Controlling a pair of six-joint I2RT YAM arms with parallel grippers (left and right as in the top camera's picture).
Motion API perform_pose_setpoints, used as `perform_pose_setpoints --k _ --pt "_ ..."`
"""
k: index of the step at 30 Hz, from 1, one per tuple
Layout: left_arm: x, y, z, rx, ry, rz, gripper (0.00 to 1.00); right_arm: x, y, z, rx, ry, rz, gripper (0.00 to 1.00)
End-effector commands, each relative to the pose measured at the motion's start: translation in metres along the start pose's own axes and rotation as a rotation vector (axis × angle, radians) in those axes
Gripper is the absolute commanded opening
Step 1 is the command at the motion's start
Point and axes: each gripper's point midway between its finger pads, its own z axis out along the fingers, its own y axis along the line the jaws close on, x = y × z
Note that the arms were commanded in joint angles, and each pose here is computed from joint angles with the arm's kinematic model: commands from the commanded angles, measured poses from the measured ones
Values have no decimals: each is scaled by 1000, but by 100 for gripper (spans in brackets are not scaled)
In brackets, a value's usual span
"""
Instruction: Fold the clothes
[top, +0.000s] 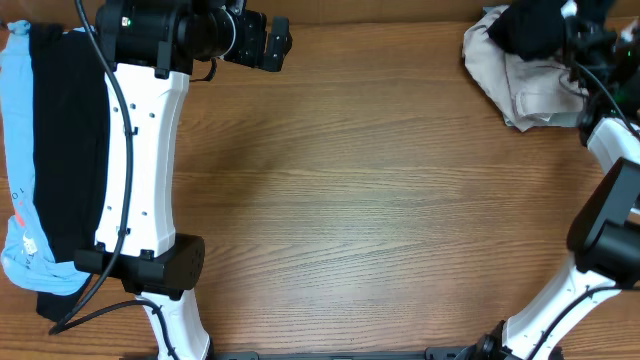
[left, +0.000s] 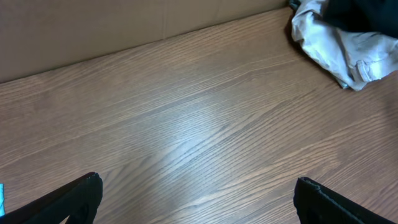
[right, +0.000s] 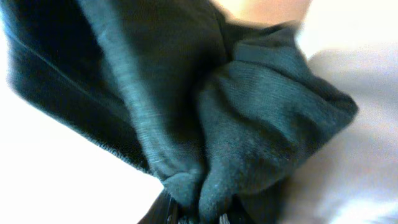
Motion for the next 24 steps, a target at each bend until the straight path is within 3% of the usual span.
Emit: perform_pose_setpoints --k 1,3,5,6,9,14,16,19,24 --pt "0 2 6 -4 6 18 100 -31 -46 -13 108 -59 74 4" --pt "-1 2 6 -4 0 20 100 -31 -59 -18 151 -38 43 8" --pt "-2 2 7 -4 -4 21 100 -24 -63 -25 137 40 -40 56" --pt "-2 2 7 -4 -4 22 100 -22 -64 -27 135 65 -47 71" --pt "-2 4 8 -13 -1 20 100 -21 -64 -42 133 122 -73 79" --pt "0 10 8 -49 6 19 100 -31 -35 -72 155 130 -195 81" --pt "2 9 8 -47 14 19 100 -32 -9 -88 156 133 -285 82" --pt "2 9 8 -47 16 18 100 -25 55 -125 131 133 -474 90" --pt "2 9 8 -47 16 18 100 11 128 -184 97 168 -650 100"
